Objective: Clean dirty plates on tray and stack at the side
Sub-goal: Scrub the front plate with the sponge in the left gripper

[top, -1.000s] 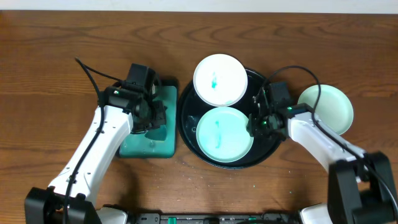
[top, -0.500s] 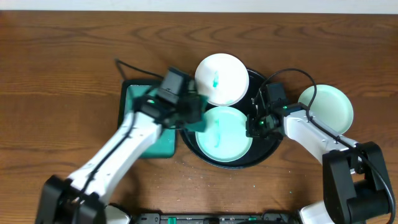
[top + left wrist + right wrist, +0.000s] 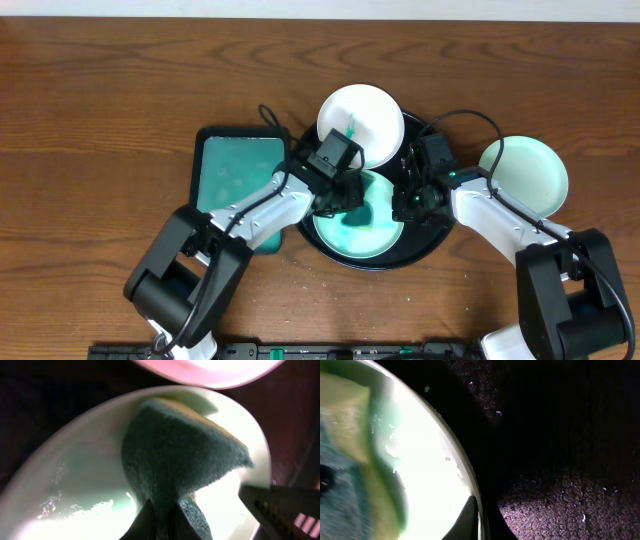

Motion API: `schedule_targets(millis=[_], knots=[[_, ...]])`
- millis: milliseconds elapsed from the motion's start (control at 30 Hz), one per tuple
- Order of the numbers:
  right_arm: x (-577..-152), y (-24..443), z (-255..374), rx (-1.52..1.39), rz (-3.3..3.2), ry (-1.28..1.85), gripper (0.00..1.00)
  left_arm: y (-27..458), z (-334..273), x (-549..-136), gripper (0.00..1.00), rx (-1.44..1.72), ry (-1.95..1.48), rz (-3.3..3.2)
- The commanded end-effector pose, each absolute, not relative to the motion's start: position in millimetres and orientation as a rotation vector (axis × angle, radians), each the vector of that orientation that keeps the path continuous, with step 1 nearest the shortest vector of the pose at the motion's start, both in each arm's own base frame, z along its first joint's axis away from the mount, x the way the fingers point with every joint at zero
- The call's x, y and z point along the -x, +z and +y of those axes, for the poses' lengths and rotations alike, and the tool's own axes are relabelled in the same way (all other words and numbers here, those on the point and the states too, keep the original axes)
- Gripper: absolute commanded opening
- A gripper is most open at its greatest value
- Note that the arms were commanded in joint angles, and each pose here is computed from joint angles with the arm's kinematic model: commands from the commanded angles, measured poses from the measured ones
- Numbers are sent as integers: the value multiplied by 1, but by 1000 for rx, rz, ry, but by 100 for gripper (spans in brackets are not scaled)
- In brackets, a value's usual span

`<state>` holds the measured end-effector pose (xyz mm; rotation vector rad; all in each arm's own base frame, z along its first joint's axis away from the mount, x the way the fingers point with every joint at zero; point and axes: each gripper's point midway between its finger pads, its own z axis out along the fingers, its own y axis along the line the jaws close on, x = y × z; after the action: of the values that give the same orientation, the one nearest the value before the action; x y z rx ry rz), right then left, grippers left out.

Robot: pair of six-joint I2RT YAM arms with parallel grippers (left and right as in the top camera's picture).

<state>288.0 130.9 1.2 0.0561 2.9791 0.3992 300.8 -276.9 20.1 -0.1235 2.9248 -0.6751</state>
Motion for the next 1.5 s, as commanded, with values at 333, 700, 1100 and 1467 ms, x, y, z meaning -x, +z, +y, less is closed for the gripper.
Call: schedule_targets(millis=[333, 700, 1100, 1467], knots=[[-276, -12, 137, -34, 3026, 363, 1, -7, -187, -302, 7, 319, -261, 3058], [-274, -12, 137, -35, 3034, 360, 1, -8, -299, -262, 7, -133, -676, 3052], [-274, -12, 136, -35, 3034, 359, 1, -11, -288, -216, 7, -95, -652, 3262], [-274, -12, 137, -35, 3033, 360, 1, 1, -192, -273, 7, 180, -25, 3056]])
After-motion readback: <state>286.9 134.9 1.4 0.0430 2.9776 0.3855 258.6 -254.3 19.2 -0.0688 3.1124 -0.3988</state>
